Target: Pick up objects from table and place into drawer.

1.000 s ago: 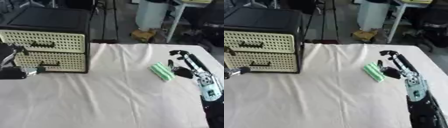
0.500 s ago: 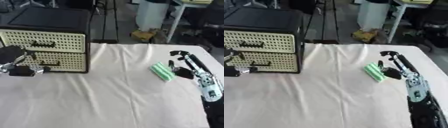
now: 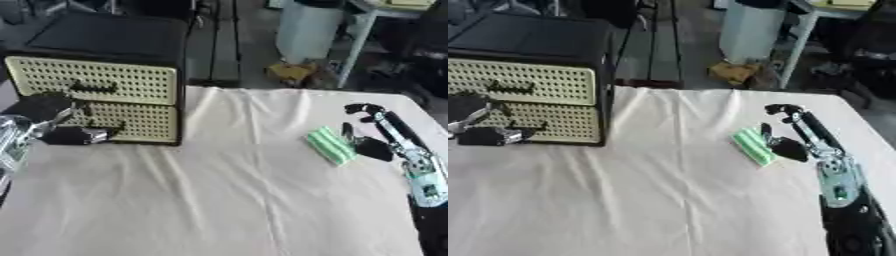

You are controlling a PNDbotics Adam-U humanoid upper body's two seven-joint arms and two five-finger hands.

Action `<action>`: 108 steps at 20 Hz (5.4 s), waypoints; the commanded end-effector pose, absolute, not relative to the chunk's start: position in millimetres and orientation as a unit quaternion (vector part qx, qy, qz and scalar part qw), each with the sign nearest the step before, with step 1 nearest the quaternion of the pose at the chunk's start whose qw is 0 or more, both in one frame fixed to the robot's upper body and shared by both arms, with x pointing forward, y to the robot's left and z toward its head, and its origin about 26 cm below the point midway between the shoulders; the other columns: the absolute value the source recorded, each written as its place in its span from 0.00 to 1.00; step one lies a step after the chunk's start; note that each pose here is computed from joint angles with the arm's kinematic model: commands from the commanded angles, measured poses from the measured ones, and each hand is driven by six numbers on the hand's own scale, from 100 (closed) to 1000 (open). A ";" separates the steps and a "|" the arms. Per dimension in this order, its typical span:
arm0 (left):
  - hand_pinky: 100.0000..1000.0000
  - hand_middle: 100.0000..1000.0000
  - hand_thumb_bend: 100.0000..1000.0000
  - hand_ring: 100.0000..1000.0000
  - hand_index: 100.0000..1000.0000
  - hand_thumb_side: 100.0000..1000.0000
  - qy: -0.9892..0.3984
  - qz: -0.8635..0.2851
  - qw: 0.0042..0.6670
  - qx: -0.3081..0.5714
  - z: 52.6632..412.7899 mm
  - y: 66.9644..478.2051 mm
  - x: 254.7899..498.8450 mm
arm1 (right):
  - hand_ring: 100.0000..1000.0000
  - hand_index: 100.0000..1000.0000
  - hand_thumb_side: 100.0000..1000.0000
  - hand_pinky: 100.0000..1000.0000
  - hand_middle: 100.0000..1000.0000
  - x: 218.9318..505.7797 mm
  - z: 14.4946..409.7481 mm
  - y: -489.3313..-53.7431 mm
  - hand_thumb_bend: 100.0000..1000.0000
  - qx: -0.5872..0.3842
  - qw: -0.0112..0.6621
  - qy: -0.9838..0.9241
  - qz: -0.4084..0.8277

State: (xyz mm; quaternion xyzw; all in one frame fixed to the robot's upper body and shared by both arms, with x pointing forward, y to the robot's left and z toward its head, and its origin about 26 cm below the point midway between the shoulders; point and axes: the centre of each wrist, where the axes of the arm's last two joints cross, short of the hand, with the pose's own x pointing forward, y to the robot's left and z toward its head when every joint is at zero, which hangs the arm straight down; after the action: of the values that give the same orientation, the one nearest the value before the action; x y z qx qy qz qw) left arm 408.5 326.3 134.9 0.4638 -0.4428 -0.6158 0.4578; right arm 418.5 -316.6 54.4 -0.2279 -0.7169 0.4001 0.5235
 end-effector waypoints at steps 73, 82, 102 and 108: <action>0.00 0.00 0.44 0.00 0.69 1.00 -0.639 -0.412 0.452 0.466 164.5 314.3 279.7 | 1.00 0.89 0.42 0.87 0.87 469.0 89.2 -271.9 0.02 -0.319 0.595 -0.599 0.430; 0.00 0.00 0.43 0.00 0.69 1.00 -0.633 -0.414 0.461 0.463 162.6 316.3 278.6 | 1.00 0.90 0.47 0.89 0.88 474.5 98.7 -272.0 0.10 -0.337 0.633 -0.556 0.420; 0.00 0.00 0.42 0.00 0.70 1.00 -0.622 -0.423 0.467 0.465 160.0 317.5 277.2 | 1.00 0.89 0.46 0.87 0.86 464.2 45.6 -285.3 0.11 -0.360 0.686 -0.481 0.411; 0.00 0.00 0.42 0.00 0.70 1.00 -0.623 -0.423 0.466 0.466 160.4 316.7 277.2 | 1.00 0.89 0.46 0.87 0.86 463.1 37.9 -284.7 0.11 -0.362 0.688 -0.478 0.409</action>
State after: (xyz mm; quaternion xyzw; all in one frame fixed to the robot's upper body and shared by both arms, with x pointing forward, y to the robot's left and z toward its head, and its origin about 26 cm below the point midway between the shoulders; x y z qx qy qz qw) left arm 277.5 315.7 153.6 0.4578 -0.6208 -0.4231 0.4754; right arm 458.1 -271.6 23.8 -0.3426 -0.4724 0.4183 0.6961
